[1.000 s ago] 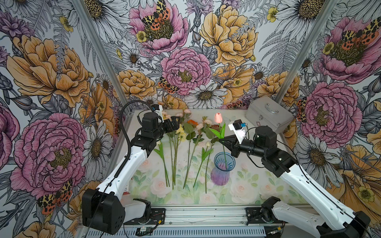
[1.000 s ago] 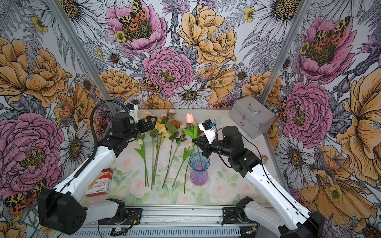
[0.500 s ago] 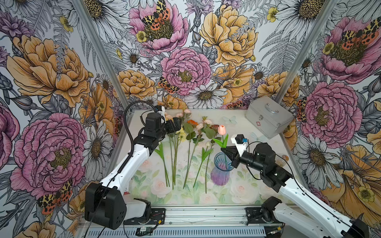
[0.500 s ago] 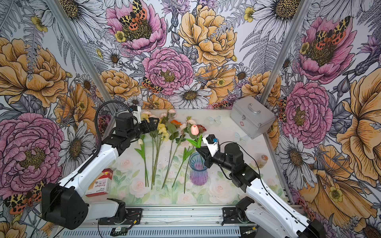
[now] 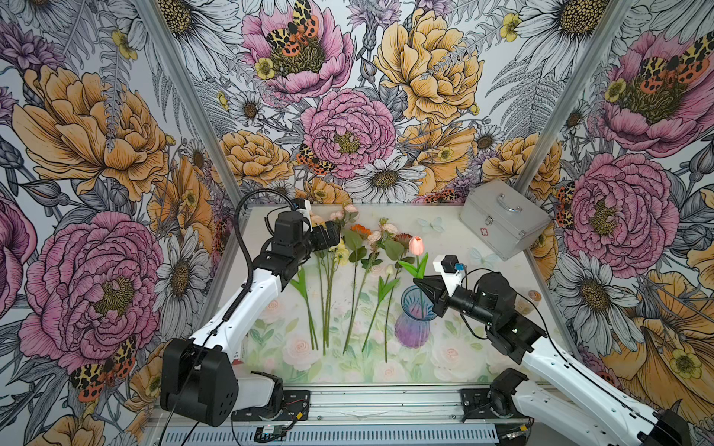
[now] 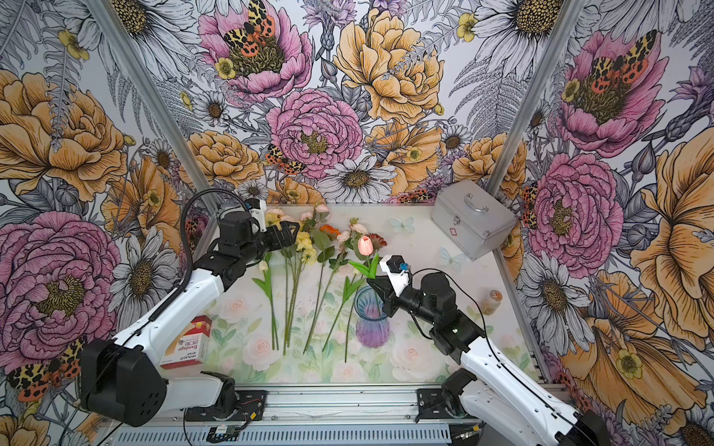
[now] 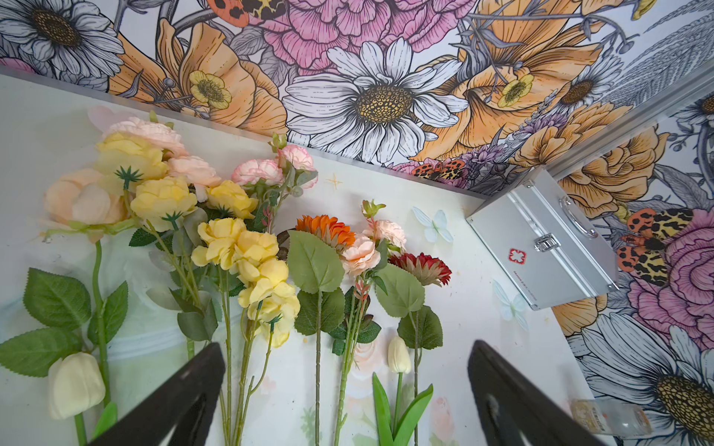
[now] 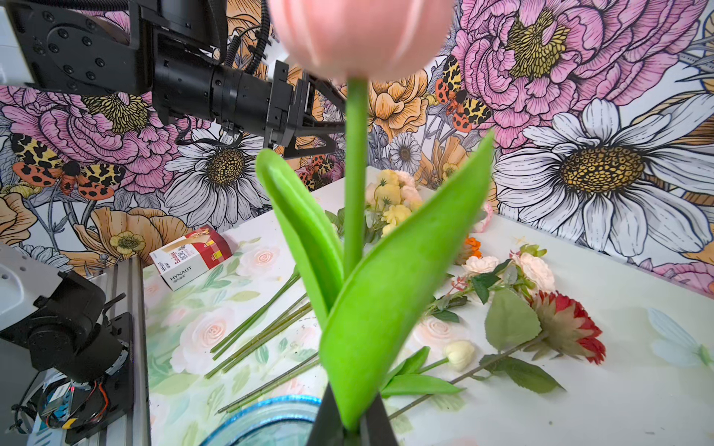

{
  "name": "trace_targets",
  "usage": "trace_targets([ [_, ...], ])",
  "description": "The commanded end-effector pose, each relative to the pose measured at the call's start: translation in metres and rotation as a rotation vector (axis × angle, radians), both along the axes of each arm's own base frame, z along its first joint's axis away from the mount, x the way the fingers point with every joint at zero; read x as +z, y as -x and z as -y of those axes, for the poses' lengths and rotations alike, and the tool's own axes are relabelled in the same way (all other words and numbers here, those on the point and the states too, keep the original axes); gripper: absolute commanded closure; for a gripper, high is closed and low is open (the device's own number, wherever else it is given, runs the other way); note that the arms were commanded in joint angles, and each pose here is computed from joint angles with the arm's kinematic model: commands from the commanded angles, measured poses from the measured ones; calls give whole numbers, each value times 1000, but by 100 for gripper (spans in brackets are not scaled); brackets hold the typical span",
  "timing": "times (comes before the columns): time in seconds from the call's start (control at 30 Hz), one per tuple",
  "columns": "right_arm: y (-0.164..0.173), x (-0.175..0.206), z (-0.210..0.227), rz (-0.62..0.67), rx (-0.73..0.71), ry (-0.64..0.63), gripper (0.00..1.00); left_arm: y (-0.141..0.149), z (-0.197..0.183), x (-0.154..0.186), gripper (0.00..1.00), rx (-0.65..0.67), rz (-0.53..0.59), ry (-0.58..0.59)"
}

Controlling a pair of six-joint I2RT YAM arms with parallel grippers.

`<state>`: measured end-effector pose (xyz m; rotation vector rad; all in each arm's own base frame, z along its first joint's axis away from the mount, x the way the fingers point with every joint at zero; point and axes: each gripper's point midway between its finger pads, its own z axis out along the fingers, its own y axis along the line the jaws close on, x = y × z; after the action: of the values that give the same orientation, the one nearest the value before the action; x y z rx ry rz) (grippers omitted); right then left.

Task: Place the pink flowers into the vase
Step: Place the flower in the vase.

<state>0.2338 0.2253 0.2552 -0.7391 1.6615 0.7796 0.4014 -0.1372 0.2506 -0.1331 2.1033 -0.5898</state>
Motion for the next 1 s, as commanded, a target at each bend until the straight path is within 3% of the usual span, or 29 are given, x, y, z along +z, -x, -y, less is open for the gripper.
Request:
trace_targets([
  [0.0, 0, 15, -1, 43, -5, -17, 90, 0, 1, -5, 1, -5, 4, -25],
  [0.37, 4, 25, -4, 49, 25, 13, 81, -1, 2, -6, 1, -9, 2, -28],
  [0.53, 6, 28, -3, 43, 28, 5, 56, -2, 3, -7, 1, -14, 0, -27],
  [0.83, 10, 38, 1, 56, 15, -15, 43, -2, 2, -5, 1, -14, 5, -27],
  [0.97, 11, 56, 7, 80, -15, -48, 29, -4, 0, -4, 1, -8, 7, -27],
])
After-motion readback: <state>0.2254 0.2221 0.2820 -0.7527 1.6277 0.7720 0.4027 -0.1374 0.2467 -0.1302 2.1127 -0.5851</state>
